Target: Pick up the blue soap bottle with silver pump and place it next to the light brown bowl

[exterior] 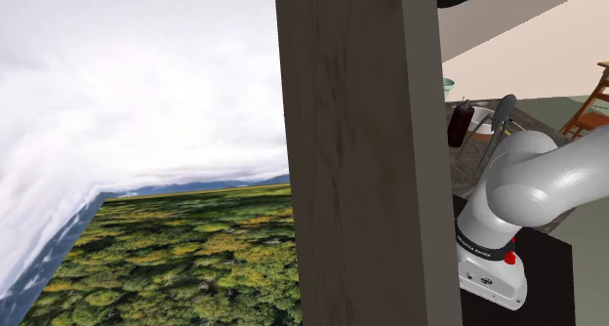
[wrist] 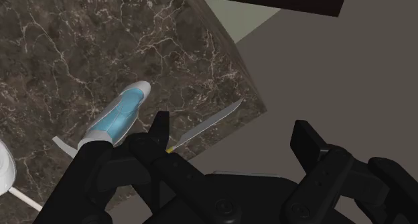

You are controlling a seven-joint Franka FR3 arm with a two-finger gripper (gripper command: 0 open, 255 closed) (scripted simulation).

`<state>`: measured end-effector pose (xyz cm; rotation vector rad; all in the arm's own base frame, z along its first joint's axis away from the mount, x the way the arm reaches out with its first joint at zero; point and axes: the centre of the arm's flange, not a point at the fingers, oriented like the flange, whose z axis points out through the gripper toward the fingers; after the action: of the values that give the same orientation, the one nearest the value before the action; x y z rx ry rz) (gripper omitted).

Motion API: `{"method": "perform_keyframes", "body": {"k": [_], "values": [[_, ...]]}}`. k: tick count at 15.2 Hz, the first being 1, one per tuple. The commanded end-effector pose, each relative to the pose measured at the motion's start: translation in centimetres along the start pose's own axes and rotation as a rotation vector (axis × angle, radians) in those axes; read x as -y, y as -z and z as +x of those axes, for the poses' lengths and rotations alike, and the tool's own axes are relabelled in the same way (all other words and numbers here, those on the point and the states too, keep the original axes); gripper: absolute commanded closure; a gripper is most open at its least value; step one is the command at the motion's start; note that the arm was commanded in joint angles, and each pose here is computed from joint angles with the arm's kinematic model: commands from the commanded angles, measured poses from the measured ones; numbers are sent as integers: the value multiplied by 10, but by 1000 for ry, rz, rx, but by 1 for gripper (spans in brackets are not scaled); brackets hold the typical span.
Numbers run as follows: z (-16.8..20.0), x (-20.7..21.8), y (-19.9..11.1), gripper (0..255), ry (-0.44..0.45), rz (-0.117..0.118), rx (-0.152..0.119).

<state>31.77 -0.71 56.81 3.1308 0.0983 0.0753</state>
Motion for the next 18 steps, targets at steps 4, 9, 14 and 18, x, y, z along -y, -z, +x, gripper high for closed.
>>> {"method": "perform_keyframes", "body": {"k": [4, 9, 14, 18], "values": [[21, -29, -18, 0, 0, 3, -2], [55, -76, -49, 0, -1, 8, -6], [90, -124, -79, 0, -2, 14, -10], [118, -161, -104, 0, -3, 18, -14]]}}
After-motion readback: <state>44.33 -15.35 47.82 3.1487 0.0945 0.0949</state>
